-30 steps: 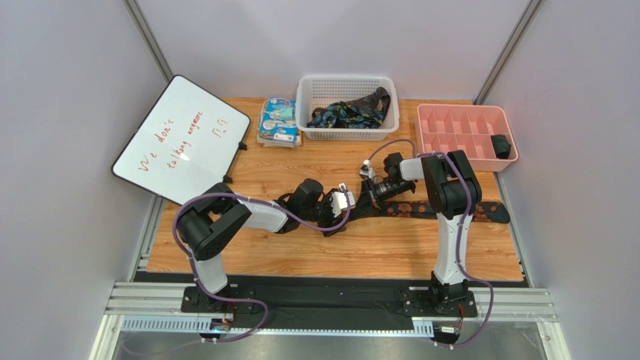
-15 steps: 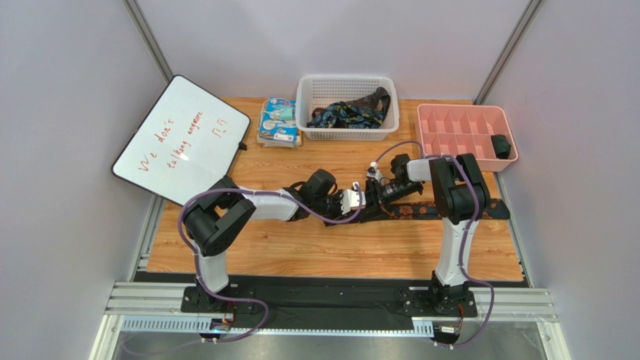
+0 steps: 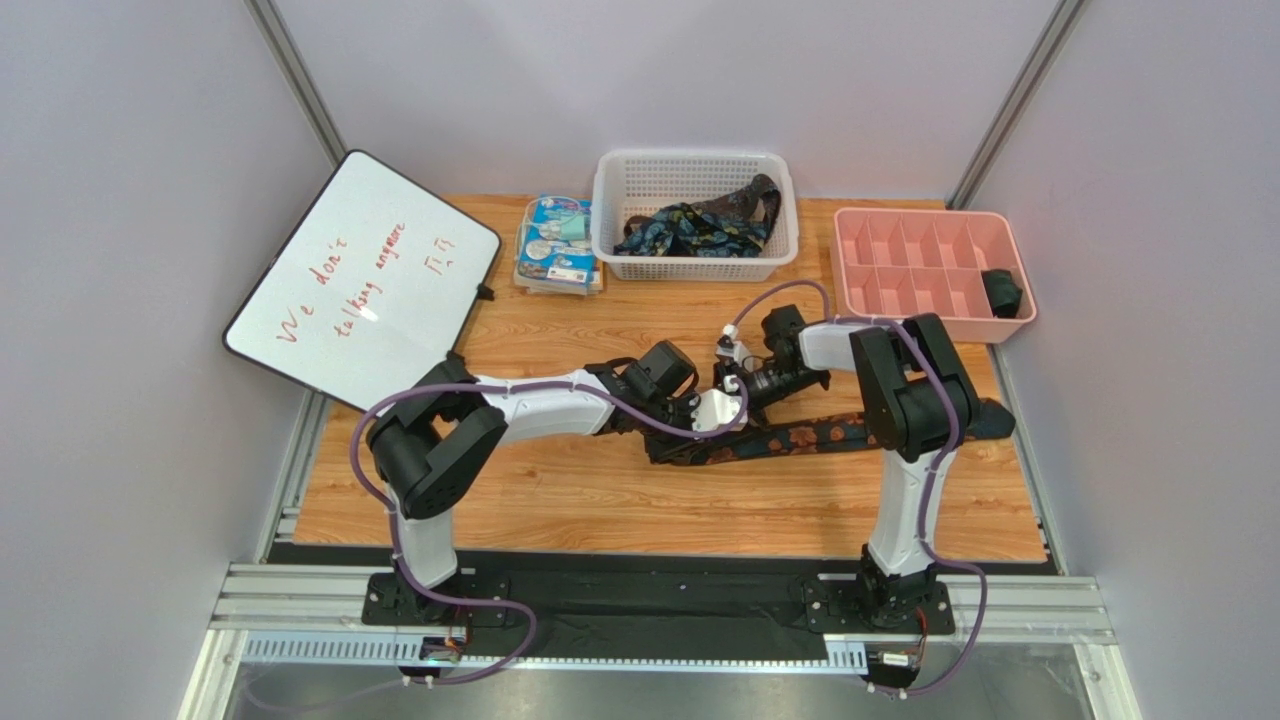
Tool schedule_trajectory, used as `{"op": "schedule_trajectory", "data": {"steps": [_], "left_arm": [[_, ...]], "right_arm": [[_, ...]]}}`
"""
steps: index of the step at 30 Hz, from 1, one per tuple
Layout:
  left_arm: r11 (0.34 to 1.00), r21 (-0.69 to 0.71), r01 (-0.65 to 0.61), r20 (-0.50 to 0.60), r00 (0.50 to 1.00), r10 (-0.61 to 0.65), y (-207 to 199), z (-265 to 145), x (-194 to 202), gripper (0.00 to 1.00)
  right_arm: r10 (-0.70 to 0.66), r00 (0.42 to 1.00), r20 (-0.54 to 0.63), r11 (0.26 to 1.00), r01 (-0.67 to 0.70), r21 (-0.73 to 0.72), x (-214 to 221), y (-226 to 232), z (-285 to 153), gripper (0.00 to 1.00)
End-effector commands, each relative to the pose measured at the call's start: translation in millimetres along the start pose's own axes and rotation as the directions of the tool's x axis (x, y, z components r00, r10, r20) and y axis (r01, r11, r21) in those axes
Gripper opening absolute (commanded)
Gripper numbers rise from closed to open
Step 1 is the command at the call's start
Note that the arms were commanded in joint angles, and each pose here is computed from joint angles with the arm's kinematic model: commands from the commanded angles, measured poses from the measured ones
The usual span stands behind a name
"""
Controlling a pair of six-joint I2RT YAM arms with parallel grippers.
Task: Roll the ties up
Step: Roll the tie at the center of the board.
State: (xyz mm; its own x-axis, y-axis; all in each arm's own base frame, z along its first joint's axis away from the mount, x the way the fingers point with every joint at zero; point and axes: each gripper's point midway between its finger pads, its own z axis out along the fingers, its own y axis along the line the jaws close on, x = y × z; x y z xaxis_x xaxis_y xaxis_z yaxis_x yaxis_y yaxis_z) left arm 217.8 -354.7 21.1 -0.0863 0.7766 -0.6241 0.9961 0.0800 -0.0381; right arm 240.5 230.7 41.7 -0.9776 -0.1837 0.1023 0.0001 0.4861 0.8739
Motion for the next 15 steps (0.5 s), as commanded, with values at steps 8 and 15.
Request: {"op": "schedule_trajectory", "data": {"steps": [8, 15], "left_arm": [[0.995, -0.005, 0.099, -0.173, 0.98, -0.098, -7, 4, 37, 0.28], [0.981, -0.039, 0.191, -0.053, 0.98, -0.193, 3, -10, 31, 0.55]], "right_arm": [[0.003, 0.999, -0.044, 0.999, -0.005, -0.037, 6, 4, 20, 0.25], [0.071, 0.996, -0.051, 0.997, -0.069, 0.029, 8, -33, 20, 0.0]]}}
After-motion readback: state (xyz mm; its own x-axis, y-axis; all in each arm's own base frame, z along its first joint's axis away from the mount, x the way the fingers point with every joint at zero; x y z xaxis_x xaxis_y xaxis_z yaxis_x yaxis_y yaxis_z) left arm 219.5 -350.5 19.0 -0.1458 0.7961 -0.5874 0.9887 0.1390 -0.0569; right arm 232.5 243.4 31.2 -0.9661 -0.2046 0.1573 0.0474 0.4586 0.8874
